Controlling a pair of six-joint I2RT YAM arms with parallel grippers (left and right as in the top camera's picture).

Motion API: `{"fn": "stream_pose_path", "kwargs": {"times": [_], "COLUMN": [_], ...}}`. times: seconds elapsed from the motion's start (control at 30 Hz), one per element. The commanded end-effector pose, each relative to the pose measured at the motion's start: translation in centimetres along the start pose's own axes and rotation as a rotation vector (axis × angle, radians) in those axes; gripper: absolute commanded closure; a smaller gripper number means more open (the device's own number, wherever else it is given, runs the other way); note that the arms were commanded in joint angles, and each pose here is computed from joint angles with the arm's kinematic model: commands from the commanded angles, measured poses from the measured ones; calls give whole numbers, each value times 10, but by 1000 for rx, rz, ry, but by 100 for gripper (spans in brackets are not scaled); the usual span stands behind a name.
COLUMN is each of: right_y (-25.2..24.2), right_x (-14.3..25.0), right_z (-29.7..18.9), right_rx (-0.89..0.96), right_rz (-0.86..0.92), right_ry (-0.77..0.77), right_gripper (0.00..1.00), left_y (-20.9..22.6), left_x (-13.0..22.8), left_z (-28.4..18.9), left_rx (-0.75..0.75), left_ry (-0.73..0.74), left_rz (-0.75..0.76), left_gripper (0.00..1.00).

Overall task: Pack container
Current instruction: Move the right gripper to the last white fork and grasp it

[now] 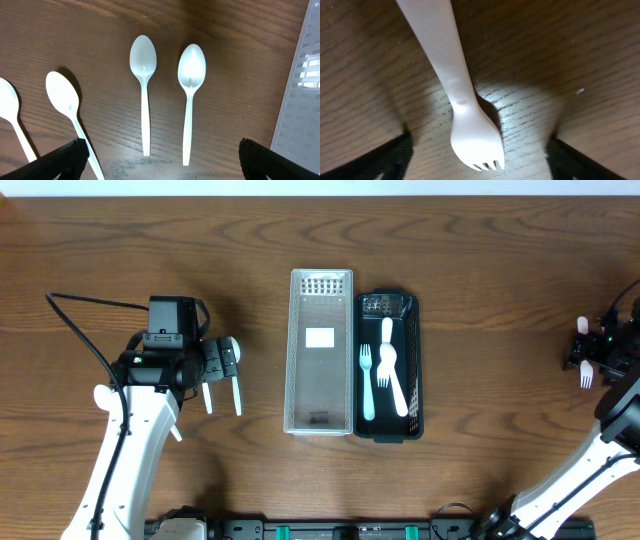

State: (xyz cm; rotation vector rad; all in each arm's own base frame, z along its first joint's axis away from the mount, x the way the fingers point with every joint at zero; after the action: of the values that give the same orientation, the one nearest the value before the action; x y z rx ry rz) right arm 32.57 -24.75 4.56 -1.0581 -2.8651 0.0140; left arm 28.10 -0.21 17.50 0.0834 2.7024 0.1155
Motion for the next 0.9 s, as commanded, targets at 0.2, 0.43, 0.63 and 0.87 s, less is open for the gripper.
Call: {"fn": "stream_pose_path", "kwargs": {"times": [0.2, 0.43, 0.63, 0.87], "right_y": [7, 16, 25, 39], "right_x": [4, 4, 5, 7], "right_z": [14, 14, 13, 3], "right_rx": [-12, -10, -8, -37], "right_rz": [-16, -39, -61, -86], "right_ry": [40, 34, 30, 18], "right_gripper": [45, 60, 73, 98], "left_y": [2, 2, 2, 2], "left_x": [-5, -5, -5, -5], "left_z": [-3, -3, -3, -3], "left_rx": [-5, -5, -5, -5], "left_ry": [-15, -15, -15, -15], "left_rz": [2, 2, 2, 2], "left_gripper": [2, 2, 2, 2]}}
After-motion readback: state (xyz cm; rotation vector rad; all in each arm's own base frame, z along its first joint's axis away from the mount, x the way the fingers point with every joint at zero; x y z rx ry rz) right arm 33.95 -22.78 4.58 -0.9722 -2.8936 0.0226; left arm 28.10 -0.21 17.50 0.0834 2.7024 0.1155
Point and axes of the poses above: each gripper's point midway between its finger pads, its own z axis out along the fingers, its own y axis along the line the jaws close on, x = y × z, the point moved 5 cm from there along -z, back along the fingers, and after that the axes turned 15 degrees about z, right-handed, at the moved point
